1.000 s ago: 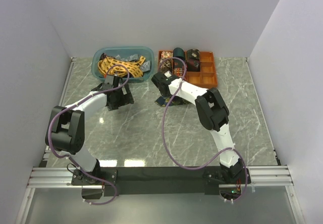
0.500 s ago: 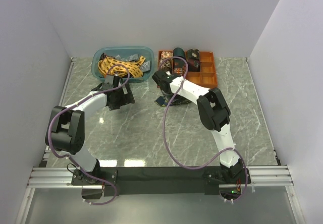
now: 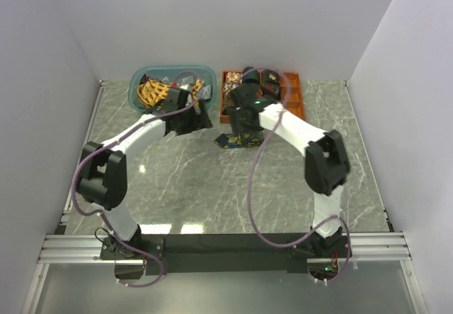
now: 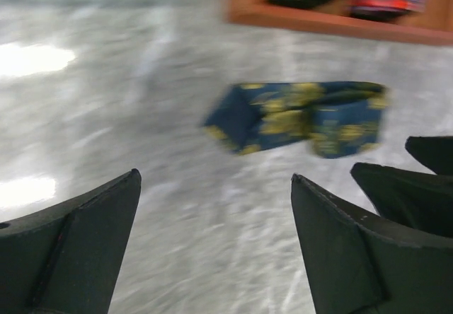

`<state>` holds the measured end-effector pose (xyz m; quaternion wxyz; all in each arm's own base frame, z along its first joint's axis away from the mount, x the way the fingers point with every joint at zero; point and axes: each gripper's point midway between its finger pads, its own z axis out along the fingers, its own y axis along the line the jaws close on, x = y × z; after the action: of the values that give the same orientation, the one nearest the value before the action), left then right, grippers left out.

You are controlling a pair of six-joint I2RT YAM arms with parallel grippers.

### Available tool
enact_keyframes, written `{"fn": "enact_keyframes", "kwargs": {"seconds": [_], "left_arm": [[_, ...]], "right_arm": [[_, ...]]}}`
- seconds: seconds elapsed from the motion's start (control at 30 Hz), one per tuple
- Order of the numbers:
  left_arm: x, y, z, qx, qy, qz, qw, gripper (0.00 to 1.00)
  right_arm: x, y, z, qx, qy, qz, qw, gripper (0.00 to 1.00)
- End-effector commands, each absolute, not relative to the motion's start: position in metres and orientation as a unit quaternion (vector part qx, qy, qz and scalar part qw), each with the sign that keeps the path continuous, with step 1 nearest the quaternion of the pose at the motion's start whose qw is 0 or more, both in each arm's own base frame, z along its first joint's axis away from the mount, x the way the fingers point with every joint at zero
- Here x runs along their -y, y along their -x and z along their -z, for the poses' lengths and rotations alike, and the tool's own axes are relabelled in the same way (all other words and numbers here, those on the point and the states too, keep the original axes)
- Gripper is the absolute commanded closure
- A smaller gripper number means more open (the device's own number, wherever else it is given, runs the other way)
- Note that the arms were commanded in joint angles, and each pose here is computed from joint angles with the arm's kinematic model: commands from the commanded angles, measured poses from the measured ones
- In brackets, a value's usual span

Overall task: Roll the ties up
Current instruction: Roll the tie

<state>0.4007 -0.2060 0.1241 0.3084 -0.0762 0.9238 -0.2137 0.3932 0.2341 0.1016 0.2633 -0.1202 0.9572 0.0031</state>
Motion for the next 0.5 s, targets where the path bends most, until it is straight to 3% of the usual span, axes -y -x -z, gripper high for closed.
{"fn": "enact_keyframes", "kwargs": {"seconds": [0.0,0.07,0.17,0.27,0.47], "left_arm": [[0.251,-0.405,-0.143,-0.917,0.044,0.249,0.309,0.08],[0.277,-0.405,-0.154,-0.913,0.022,0.265,0.310,0.14],[0.309,-0.404,-0.151,-0.913,-0.005,0.278,0.297,0.31],[0.335,-0.401,-0.150,-0.911,-0.031,0.289,0.293,0.37],[0.369,-0.403,-0.133,-0.908,-0.058,0.315,0.269,0.50]], "right_arm": [[-0.212,-0.414,-0.153,-0.937,0.034,-0.103,0.332,0.29],[-0.207,-0.409,-0.143,-0.932,0.016,-0.166,0.321,0.28],[-0.182,-0.410,-0.133,-0.916,-0.035,-0.231,0.325,0.18],[-0.160,-0.410,-0.122,-0.897,-0.072,-0.285,0.330,0.13],[-0.149,-0.413,-0.094,-0.876,-0.098,-0.351,0.315,0.13]]}}
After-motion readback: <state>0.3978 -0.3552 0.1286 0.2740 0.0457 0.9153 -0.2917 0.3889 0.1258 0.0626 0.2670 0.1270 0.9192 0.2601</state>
